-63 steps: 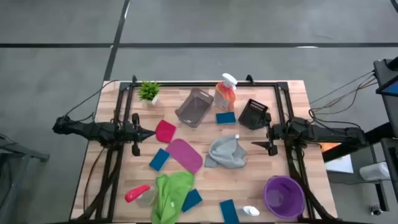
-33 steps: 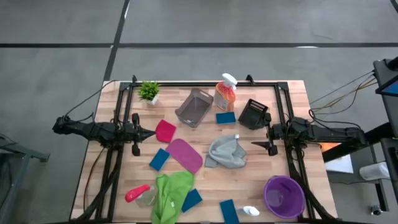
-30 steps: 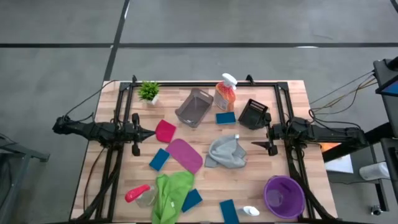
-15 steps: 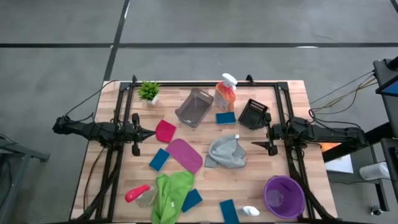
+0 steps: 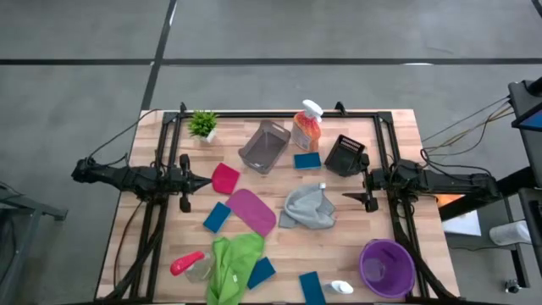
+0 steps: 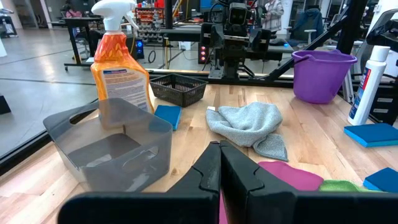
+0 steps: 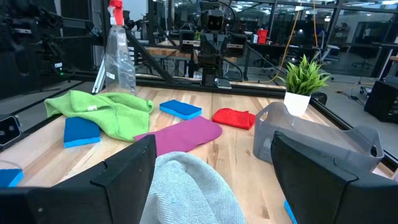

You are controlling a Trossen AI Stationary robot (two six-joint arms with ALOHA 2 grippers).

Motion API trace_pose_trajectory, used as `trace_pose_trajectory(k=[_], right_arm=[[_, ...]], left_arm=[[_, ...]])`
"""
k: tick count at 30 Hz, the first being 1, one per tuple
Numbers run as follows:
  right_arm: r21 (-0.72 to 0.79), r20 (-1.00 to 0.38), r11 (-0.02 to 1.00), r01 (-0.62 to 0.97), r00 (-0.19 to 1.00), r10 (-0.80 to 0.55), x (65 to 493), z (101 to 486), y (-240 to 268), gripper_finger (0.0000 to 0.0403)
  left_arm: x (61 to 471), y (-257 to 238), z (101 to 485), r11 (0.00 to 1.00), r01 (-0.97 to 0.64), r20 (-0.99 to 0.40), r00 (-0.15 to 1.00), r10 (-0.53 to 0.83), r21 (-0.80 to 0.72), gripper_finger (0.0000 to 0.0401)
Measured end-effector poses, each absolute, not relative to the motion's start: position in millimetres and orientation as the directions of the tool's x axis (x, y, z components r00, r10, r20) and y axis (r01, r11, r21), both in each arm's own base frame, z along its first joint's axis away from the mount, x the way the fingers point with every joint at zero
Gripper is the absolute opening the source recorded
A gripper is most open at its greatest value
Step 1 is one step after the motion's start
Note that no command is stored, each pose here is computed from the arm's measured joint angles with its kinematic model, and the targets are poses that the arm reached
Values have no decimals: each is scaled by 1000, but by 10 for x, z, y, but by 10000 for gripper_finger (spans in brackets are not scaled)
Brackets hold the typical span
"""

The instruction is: Pick & Place Kitchen Items

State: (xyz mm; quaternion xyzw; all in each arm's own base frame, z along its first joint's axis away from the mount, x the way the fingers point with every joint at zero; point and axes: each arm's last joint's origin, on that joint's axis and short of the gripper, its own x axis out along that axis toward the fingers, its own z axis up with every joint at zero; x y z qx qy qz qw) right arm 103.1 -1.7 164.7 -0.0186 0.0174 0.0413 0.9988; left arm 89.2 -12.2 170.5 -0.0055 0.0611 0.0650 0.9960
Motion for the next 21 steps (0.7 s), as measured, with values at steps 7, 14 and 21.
trace_pose_trajectory(k=[7,14,21], right_arm=[[-36,-36,996,-83,996,82,1031,1647,-17,309],[-36,-36,996,-83,996,82,1031,1646,-17,309],[-36,-36,996,-83,996,82,1031,1647,-17,309]], left_arm=[[892,-122,1705,991,-130,-123,984,129,-3,4],[893,-122,1706,991,-131,-120,984,129,-4,4],[893,-122,1710,991,-131,-115,985,129,-6,4]])
